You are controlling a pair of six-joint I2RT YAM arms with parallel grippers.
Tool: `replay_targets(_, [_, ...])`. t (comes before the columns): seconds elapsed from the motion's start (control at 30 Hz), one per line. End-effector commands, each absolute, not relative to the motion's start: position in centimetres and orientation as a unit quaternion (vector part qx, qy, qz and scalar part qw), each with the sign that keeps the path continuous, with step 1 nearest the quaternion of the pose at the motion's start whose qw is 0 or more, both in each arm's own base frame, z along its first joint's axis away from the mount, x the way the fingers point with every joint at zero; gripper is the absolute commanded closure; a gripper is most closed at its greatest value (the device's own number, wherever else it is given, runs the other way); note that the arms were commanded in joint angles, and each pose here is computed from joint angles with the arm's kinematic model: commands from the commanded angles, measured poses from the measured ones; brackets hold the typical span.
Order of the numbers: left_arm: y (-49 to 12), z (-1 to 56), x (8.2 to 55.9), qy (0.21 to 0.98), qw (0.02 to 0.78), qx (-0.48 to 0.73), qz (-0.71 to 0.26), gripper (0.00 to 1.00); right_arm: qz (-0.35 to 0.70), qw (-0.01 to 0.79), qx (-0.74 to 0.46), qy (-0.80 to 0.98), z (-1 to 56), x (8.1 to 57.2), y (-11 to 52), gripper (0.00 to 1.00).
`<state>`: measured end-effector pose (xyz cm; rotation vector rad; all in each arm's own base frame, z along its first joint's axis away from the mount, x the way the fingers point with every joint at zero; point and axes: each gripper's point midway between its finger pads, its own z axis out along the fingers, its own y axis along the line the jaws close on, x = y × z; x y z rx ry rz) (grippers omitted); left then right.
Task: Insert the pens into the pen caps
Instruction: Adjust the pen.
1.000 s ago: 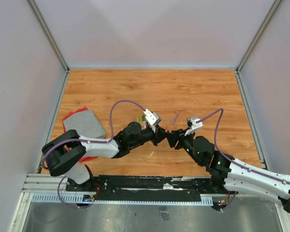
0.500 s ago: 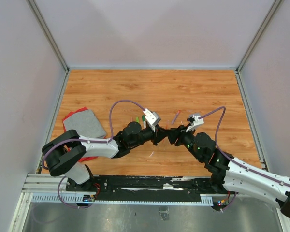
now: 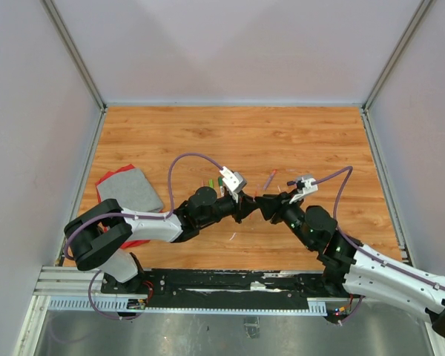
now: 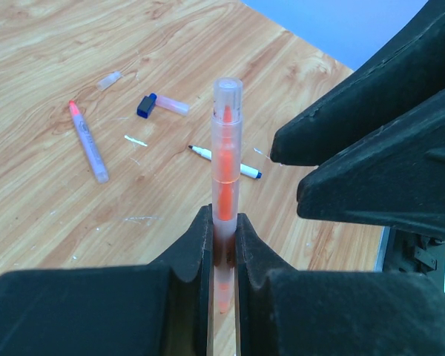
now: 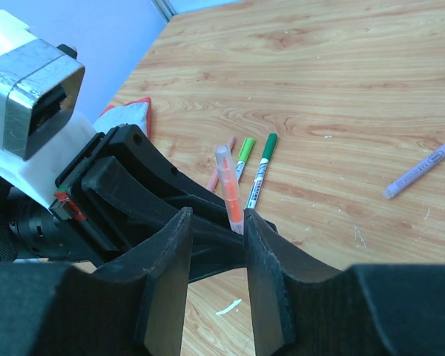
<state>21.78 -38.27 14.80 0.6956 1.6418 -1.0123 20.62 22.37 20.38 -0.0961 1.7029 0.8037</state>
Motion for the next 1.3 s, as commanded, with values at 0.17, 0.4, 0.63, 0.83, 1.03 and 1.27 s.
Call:
replay_targets(0.17, [-38.9, 17.3, 22.0, 0.656, 0.542, 0.287, -0.439, 0.99, 0.32, 0.599, -0.036, 0.733, 20.2, 21.8, 22.1, 0.66])
replay_targets(0.4, [-38.9, 17.3, 21.9, 0.655, 0.542, 0.289, -0.441, 0.99, 0.303, 0.606, -0.039, 0.734, 20.1, 23.3, 22.5, 0.69])
replay_targets(0.63, [-38.8, 17.5, 21.9, 0.654, 0.544, 0.289, -0.439, 1.0, 0.306, 0.601, -0.057, 0.736, 19.9, 24.1, 23.4, 0.72])
replay_targets(0.83, [-38.7, 17.4, 21.9, 0.654, 0.544, 0.289, -0.439, 1.0, 0.315, 0.591, -0.109, 0.735, 19.9, 23.7, 24.5, 0.73])
replay_targets(1.03, [-38.6, 17.6, 21.8, 0.651, 0.548, 0.289, -0.439, 1.0, 0.311, 0.58, -0.152, 0.737, 19.5, 23.5, 25.0, 0.8])
replay_targets(1.27, [-38.4, 17.9, 21.8, 0.649, 0.551, 0.287, -0.44, 0.98, 0.307, 0.587, -0.173, 0.729, 19.8, 23.3, 24.6, 0.99])
